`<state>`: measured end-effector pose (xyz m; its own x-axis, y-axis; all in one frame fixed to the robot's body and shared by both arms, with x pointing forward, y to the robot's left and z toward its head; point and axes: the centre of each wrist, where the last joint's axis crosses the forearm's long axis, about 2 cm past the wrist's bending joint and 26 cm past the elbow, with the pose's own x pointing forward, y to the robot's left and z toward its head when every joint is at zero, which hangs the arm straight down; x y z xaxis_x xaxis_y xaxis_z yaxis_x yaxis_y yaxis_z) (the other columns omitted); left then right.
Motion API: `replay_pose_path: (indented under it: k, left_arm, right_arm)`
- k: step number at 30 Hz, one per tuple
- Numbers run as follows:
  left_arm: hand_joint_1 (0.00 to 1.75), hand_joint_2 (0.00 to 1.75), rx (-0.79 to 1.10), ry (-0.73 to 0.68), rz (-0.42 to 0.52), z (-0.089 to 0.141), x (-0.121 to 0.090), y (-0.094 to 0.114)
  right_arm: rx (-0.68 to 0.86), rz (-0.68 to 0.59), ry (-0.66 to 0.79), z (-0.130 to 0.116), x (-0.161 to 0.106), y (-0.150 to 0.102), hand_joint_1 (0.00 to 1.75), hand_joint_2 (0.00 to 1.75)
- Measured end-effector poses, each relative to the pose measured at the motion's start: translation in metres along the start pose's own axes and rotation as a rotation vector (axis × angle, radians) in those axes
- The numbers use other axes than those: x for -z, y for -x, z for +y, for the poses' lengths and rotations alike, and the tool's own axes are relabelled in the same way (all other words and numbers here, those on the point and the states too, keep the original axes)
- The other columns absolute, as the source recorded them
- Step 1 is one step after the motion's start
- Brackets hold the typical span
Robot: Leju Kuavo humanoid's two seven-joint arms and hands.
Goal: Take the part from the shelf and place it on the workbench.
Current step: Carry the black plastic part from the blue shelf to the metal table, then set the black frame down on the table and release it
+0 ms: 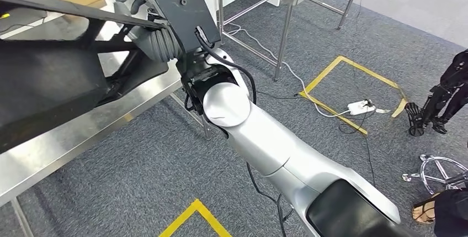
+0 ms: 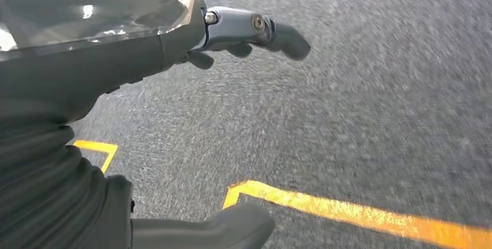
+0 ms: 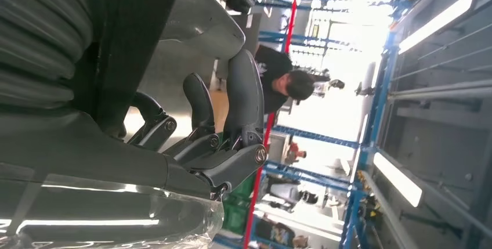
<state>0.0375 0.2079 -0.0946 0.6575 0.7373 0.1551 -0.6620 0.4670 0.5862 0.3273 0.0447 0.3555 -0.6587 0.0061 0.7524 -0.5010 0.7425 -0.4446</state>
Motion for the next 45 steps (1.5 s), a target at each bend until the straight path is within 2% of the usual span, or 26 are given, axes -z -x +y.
replay_pose_path:
  k: [17,45]
  left_arm:
    - [0.00,1.75,-0.036,0.027,-0.038,-0.008,-0.007,0.000]
    - [0.00,1.75,-0.065,0.038,-0.034,-0.010,-0.008,0.002]
  right_arm:
    - [-0.041,0.015,0.008,0.000,-0.001,0.007,1.75,1.75]
    - [-0.099,0.039,0.009,-0.001,0.000,0.011,1.75,1.75]
